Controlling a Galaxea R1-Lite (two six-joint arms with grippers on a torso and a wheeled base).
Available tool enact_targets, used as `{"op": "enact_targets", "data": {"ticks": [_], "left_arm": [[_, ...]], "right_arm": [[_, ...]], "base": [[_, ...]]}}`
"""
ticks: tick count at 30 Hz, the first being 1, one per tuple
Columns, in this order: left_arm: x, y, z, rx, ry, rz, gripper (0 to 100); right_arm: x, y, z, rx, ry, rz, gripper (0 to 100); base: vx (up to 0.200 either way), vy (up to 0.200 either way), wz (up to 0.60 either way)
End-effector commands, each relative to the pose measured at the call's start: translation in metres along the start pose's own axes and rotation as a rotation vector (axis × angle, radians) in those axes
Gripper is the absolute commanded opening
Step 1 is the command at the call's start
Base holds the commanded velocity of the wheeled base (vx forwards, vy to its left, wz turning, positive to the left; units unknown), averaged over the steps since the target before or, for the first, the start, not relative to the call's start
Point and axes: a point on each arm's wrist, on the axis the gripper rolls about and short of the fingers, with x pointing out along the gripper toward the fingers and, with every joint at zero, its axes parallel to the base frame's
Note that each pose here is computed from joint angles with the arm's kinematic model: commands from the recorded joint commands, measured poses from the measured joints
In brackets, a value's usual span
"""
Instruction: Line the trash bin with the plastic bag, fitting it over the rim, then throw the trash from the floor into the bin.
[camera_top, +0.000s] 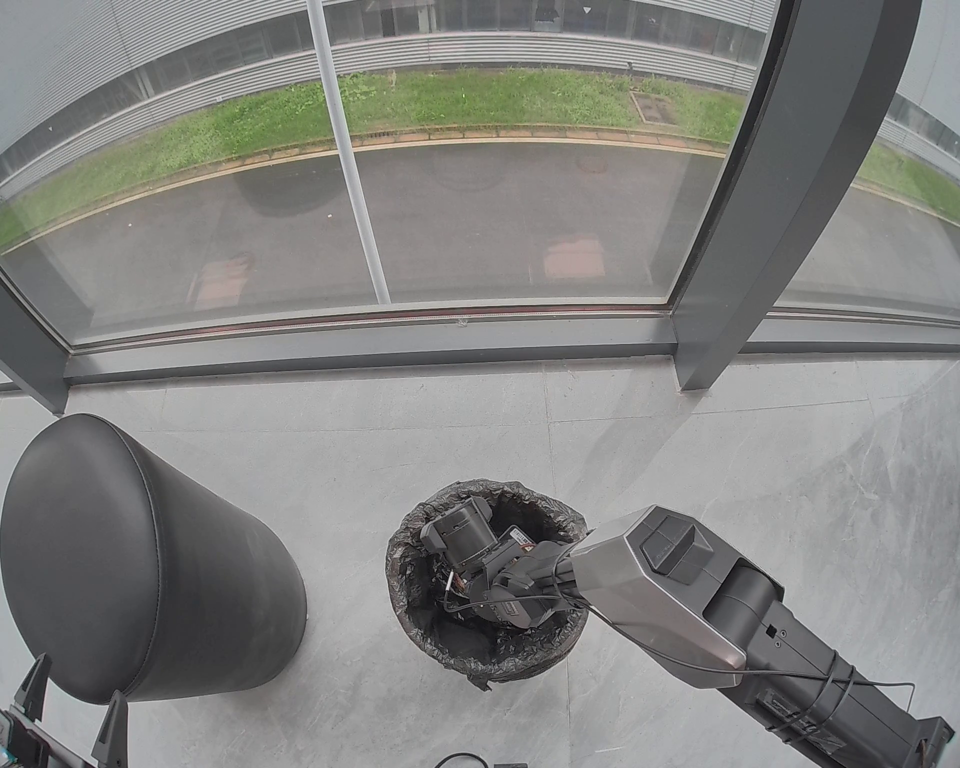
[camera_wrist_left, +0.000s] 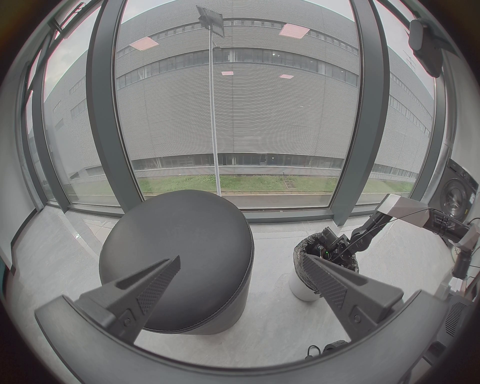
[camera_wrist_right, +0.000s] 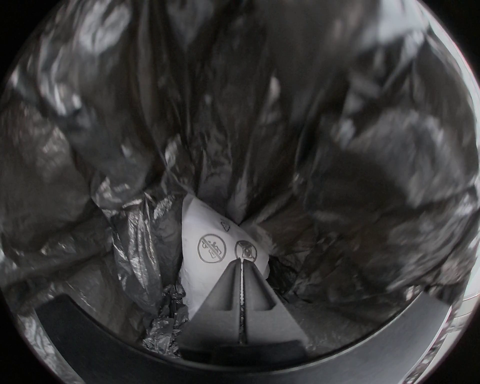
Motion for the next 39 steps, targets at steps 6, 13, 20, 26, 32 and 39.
{"op": "enact_targets", "data": {"ticks": [6, 13, 20, 26, 32, 39], "left_arm": [[0.0, 0.0, -0.004, 0.0, -0.003, 0.0, 100], [0.0, 0.0, -0.004, 0.0, -0.003, 0.0, 100], [0.0, 0.0, -0.004, 0.0, -0.003, 0.0, 100], [0.0, 0.0, -0.004, 0.0, -0.003, 0.0, 100], [0.0, 0.0, -0.004, 0.0, -0.003, 0.0, 100], [0.0, 0.0, -0.004, 0.0, -0.003, 0.0, 100]], "right_arm": [[-0.033, -0.01, 0.025, -0.015, -0.029, -0.009, 0], [-0.052, -0.027, 0.041, -0.004, -0.041, -0.036, 0], [-0.076, -0.049, 0.055, -0.003, -0.035, -0.054, 0], [-0.102, -0.072, 0.07, 0.022, -0.06, -0.061, 0], [-0.132, -0.097, 0.083, 0.043, -0.081, -0.087, 0], [-0.169, -0.114, 0.096, 0.063, -0.126, -0.103, 0]], "base": [[0.0, 0.0, 0.0], [0.0, 0.0, 0.0], [0.0, 0.0, 0.0], [0.0, 0.0, 0.0], [0.0, 0.0, 0.0], [0.0, 0.0, 0.0]]}}
